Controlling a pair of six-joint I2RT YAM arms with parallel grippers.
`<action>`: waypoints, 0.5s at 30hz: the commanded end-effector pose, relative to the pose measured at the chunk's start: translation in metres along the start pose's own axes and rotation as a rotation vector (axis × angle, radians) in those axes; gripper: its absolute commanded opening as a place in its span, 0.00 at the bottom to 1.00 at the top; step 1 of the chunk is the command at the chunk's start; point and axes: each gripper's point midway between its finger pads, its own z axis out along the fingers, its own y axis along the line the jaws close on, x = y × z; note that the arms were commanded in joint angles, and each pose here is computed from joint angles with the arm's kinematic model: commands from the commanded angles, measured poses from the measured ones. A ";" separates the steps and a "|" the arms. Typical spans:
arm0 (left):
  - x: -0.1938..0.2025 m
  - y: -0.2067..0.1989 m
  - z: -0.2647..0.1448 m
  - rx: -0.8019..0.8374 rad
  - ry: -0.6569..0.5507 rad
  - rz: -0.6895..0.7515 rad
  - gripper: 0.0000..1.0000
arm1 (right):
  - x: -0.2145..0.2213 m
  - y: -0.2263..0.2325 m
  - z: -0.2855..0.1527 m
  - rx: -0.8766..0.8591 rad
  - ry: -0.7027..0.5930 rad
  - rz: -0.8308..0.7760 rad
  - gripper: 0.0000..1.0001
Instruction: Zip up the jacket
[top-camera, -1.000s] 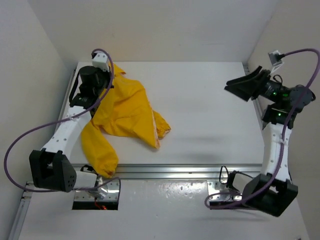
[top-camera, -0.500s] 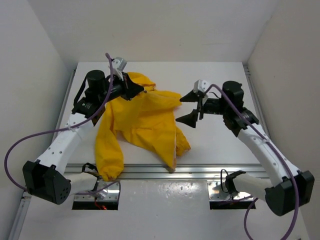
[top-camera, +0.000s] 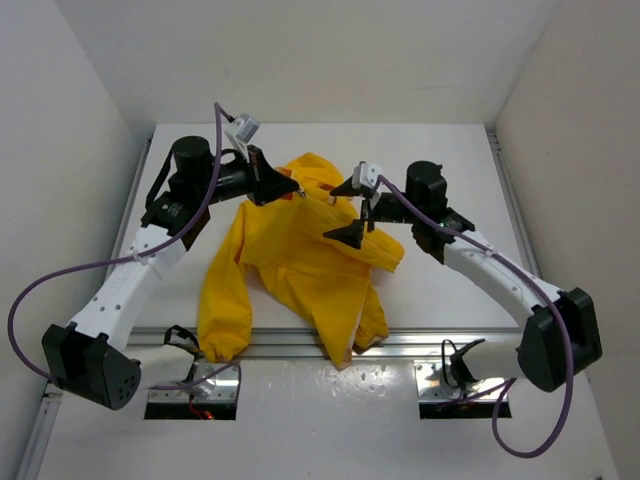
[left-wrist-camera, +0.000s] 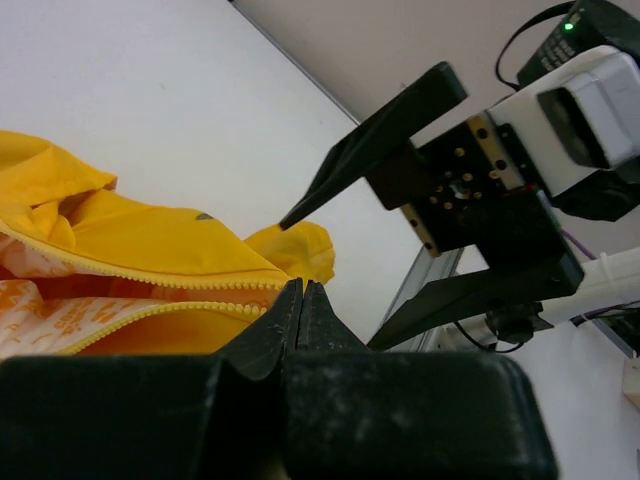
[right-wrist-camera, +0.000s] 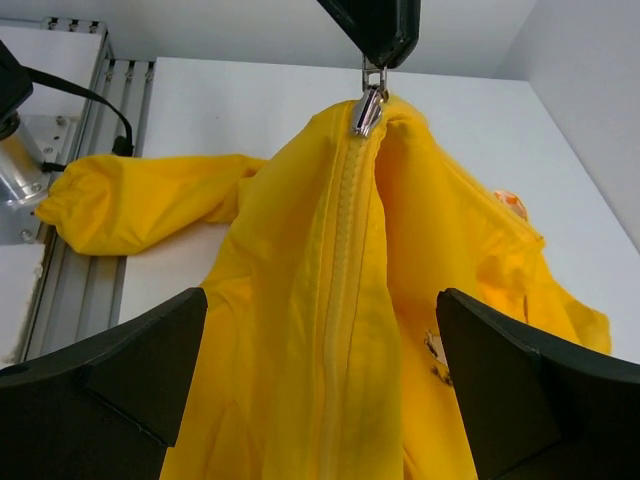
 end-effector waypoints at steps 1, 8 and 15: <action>-0.024 -0.034 -0.007 0.095 -0.059 0.049 0.00 | -0.029 -0.011 0.018 0.008 -0.084 -0.077 0.97; -0.027 -0.040 -0.004 0.101 -0.072 0.044 0.00 | -0.017 -0.033 0.034 0.057 -0.045 -0.012 0.70; -0.019 -0.007 0.007 -0.088 -0.083 0.058 0.00 | -0.041 -0.019 0.020 0.076 -0.075 -0.029 0.00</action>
